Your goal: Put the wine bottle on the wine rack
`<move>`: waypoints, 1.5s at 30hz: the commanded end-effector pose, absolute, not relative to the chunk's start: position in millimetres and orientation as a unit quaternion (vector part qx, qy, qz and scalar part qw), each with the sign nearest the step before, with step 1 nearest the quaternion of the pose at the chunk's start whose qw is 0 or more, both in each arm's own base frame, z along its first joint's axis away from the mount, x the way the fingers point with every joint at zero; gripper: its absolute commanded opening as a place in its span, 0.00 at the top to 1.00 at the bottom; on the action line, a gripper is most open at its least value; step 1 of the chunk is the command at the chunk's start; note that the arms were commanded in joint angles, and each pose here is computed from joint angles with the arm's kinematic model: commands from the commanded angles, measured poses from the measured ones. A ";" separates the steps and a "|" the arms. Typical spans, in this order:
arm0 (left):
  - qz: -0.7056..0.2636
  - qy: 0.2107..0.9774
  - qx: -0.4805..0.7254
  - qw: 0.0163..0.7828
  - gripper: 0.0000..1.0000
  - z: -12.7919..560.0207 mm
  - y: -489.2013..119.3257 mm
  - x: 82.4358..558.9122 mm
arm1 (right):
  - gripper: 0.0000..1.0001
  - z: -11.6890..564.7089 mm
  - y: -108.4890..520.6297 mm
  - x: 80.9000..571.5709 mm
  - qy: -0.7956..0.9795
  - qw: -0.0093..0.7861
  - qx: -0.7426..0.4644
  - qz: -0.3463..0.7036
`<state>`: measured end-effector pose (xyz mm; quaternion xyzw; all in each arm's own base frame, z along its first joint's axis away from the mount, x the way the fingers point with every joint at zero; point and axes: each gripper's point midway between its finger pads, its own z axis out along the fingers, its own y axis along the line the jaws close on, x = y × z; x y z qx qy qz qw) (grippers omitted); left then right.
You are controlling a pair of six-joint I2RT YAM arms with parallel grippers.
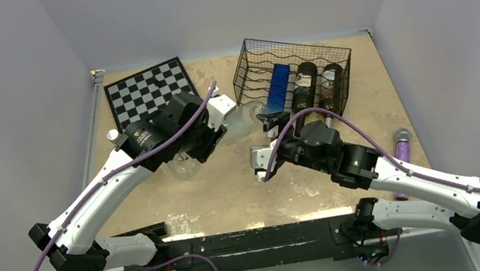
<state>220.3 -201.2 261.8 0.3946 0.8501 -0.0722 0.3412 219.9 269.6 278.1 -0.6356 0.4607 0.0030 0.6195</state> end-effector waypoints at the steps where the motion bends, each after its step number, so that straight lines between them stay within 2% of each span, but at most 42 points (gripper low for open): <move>1: -0.119 0.796 0.345 0.482 1.00 333.5 -225.4 247.7 | 0.01 317.9 265.1 226.1 0.485 0.667 -0.566 0.016; 9: -0.116 0.814 0.259 0.507 1.00 309.3 -224.8 265.1 | 0.05 337.2 246.3 235.9 0.656 0.643 -0.383 0.096; 16: -0.132 0.803 0.200 0.546 1.00 291.5 -229.9 280.0 | 0.12 330.8 204.4 247.2 0.822 0.524 -0.139 0.173; 20: -0.139 0.801 0.186 0.553 1.00 278.2 -237.2 287.8 | 0.13 326.1 177.4 251.5 0.837 0.505 -0.035 0.207; 33: -0.128 0.800 0.168 0.562 1.00 245.2 -266.9 324.2 | 0.09 334.0 144.2 221.6 0.827 0.516 -0.005 0.223; 45: -0.128 0.817 0.172 0.536 1.00 218.9 -278.0 328.8 | 0.09 335.2 130.6 210.6 0.823 0.525 0.000 0.217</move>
